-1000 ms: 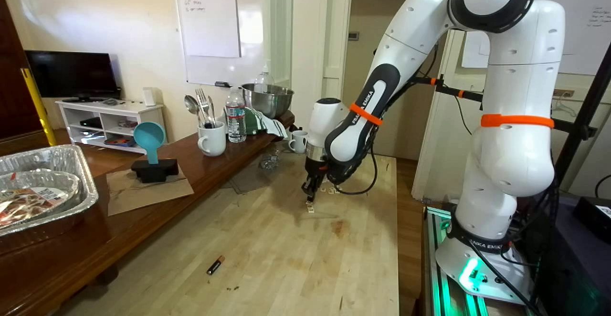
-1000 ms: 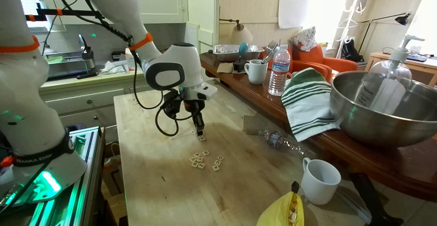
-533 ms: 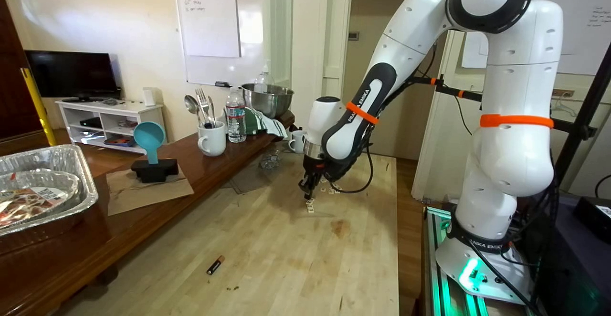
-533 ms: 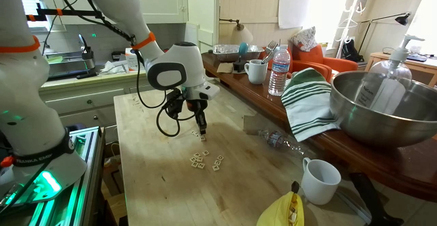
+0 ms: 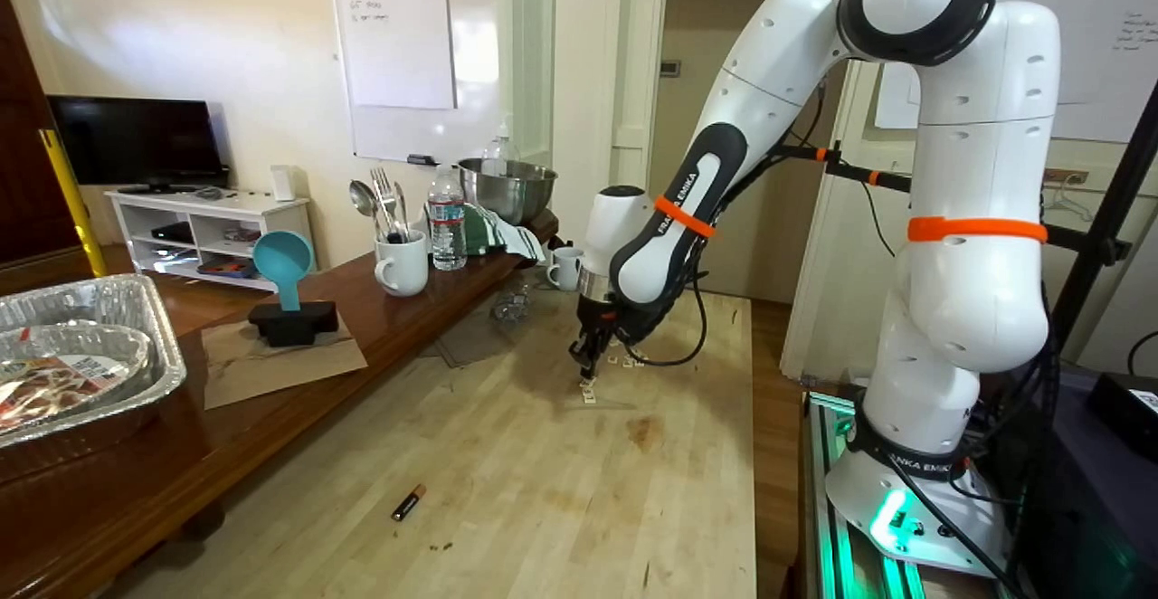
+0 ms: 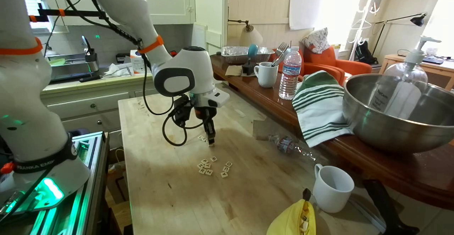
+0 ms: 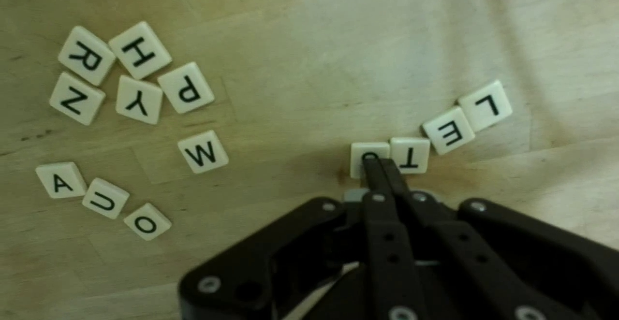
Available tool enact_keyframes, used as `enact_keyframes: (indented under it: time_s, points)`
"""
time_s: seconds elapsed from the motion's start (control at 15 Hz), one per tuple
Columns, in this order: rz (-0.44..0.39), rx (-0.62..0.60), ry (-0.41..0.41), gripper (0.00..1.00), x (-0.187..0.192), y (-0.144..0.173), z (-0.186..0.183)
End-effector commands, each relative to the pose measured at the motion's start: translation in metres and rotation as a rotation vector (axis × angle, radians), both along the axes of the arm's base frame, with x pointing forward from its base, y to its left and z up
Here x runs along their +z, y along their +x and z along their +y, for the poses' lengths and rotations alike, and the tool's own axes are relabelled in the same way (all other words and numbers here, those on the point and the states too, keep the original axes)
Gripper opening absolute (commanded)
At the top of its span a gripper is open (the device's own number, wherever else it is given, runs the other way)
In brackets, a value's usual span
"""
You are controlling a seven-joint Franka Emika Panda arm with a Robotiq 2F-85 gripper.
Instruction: Put one letter block into the line of letter blocks
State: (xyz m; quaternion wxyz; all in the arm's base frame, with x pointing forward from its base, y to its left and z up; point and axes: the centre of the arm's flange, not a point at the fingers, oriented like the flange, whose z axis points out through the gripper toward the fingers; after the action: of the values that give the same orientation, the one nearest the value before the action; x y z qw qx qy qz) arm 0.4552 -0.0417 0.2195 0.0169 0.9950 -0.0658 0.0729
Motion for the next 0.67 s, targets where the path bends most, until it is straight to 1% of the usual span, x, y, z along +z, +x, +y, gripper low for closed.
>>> enact_keyframes:
  time_s: [0.0,0.27,0.6]
  points:
    - [0.018,0.000,-0.005,0.00,-0.0077,-0.0010,-0.0014]
    - [0.015,0.001,0.010,0.00,-0.0098,0.0002,0.0002]
    - [0.015,0.007,0.008,0.00,-0.0096,0.0013,0.0027]
